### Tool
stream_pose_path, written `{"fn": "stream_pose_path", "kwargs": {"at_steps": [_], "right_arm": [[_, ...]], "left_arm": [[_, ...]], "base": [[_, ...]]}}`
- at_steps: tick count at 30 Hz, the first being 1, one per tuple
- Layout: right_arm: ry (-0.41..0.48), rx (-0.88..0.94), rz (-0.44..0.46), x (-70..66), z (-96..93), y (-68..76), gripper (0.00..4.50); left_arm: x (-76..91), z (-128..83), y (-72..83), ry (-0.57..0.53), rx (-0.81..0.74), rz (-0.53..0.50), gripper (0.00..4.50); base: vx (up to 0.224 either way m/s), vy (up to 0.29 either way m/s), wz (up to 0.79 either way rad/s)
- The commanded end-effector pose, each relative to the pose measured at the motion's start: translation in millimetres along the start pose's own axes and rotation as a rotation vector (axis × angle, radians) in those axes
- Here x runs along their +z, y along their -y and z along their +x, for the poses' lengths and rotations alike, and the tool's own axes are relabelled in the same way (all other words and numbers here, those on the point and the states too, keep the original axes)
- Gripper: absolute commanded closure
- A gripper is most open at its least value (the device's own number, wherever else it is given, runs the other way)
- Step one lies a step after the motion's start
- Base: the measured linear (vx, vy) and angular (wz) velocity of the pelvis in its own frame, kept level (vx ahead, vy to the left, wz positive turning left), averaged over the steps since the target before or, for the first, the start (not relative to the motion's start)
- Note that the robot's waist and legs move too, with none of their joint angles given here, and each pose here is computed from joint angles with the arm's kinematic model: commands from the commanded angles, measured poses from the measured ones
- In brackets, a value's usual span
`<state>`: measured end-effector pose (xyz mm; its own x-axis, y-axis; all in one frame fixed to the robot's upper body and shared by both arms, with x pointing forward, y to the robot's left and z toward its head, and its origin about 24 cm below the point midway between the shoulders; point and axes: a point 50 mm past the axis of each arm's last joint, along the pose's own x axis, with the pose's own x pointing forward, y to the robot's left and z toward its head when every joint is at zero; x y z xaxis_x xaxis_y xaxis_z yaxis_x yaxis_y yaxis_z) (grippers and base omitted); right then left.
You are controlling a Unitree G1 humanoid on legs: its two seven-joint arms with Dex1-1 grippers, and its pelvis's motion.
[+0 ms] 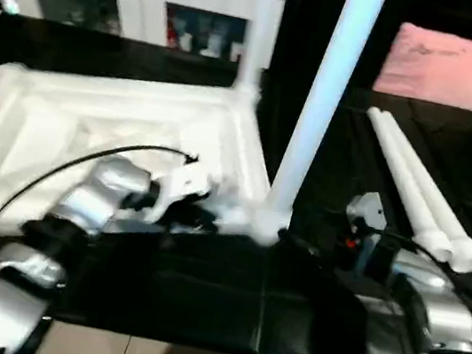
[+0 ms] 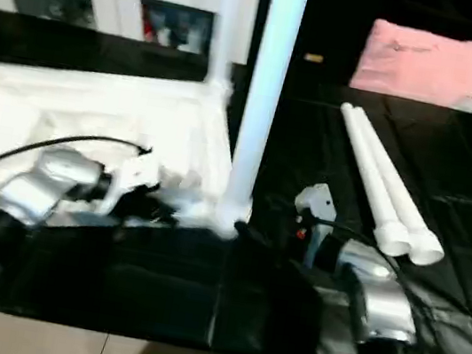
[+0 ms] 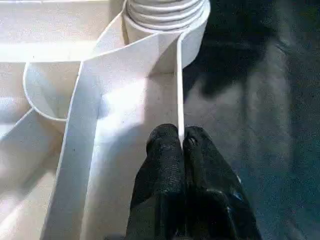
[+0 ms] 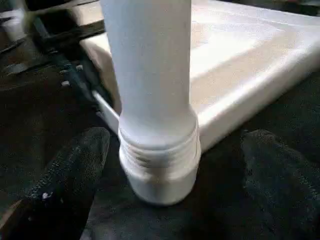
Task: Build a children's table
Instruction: Rotate leg to tighten
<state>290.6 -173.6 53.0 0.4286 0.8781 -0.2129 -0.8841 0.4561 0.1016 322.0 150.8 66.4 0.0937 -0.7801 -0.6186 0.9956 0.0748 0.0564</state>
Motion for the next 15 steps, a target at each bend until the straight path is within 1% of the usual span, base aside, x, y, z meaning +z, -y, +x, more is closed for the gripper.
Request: {"fn": "stream_pose_path", "kwargs": {"at_steps": [1, 5, 9, 10, 11, 14, 15], "right_arm": [[-0.045, 0.110, -0.064, 7.0, 2.5, -2.3, 0.02], [-0.095, 0.164, -0.132, 8.1, 8.7, -3.1, 0.02], [-0.104, 0.213, -0.145, 8.7, 12.3, -6.1, 0.02], [-0.105, 0.277, -0.148, 9.4, 18.6, -10.2, 0.02], [-0.107, 0.302, -0.146, 9.4, 21.4, -11.6, 0.02], [-0.110, 0.332, -0.142, 8.8, 25.2, -13.2, 0.02], [-0.111, 0.335, -0.142, 8.6, 25.6, -13.3, 0.18]], "left_arm": [[0.2, -4, 6.9, -0.039, -0.105, 0.074, 4.50], [-1.8, -11, 11.0, -0.067, -0.164, 0.100, 4.50], [-0.8, -12, 12.5, -0.063, -0.186, 0.106, 4.50], [1.1, -11, 15.1, -0.058, -0.218, 0.122, 4.50], [2.1, -10, 16.6, -0.056, -0.233, 0.130, 4.50], [3.6, -8, 18.6, -0.055, -0.249, 0.143, 4.50], [3.8, -8, 18.7, -0.054, -0.250, 0.144, 4.50]], "base": [[0.000, 0.000, 0.00], [0.000, 0.000, 0.00], [0.000, 0.000, 0.00], [0.000, 0.000, 0.00], [0.000, 0.000, 0.00], [0.000, 0.000, 0.00], [0.000, 0.000, 0.00]]}}
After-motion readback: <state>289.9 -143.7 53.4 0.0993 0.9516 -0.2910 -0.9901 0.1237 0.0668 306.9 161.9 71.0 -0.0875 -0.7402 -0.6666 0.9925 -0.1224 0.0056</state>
